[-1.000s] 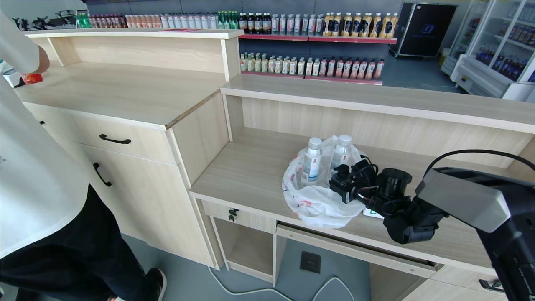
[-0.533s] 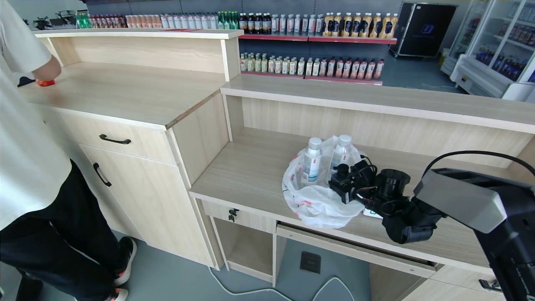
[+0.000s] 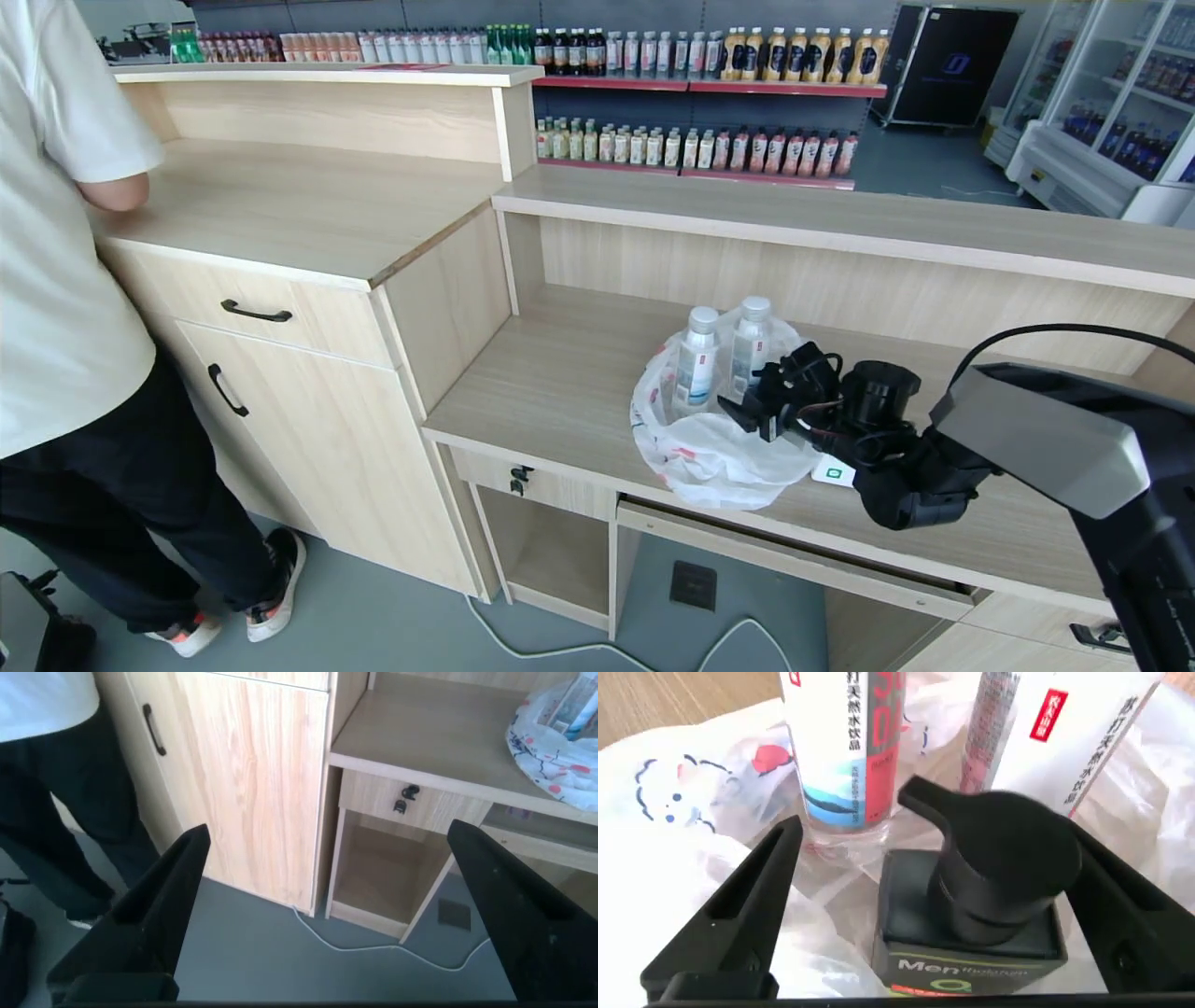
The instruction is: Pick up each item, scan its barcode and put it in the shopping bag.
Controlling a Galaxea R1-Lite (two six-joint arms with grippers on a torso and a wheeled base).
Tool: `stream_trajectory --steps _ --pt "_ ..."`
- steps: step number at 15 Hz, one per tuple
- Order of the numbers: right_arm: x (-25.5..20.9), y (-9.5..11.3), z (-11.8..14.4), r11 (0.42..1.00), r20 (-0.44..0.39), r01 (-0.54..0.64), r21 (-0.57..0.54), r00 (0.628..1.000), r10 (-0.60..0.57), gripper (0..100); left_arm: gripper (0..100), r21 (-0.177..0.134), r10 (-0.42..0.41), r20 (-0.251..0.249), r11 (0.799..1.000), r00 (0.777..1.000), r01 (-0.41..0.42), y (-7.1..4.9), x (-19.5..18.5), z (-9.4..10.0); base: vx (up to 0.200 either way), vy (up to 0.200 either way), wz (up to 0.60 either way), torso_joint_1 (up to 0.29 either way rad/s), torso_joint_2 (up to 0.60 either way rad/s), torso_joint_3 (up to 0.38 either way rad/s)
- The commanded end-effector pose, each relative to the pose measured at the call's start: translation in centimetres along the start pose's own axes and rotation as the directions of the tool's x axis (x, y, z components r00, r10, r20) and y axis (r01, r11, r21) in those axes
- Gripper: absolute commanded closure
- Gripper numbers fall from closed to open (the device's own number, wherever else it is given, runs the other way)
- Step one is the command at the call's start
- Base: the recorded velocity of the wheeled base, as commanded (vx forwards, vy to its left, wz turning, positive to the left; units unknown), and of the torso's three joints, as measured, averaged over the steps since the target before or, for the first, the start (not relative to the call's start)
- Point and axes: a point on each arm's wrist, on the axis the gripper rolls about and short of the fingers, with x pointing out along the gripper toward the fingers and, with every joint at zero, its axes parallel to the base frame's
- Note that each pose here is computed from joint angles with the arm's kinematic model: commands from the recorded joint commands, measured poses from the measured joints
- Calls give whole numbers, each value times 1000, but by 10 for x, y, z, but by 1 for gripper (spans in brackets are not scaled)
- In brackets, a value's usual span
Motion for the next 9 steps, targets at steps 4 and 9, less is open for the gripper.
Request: stream_trajectory --steps 4,9 --pt "-44 -12 142 977 258 36 -212 966 21 0 0 -1 1 0 1000 1000 -1 0 0 0 0 0 0 0 0 0" --pt "-82 -15 197 957 361 75 -279 932 33 0 0 -1 1 0 1000 1000 -1 0 0 0 0 0 0 0 0 0"
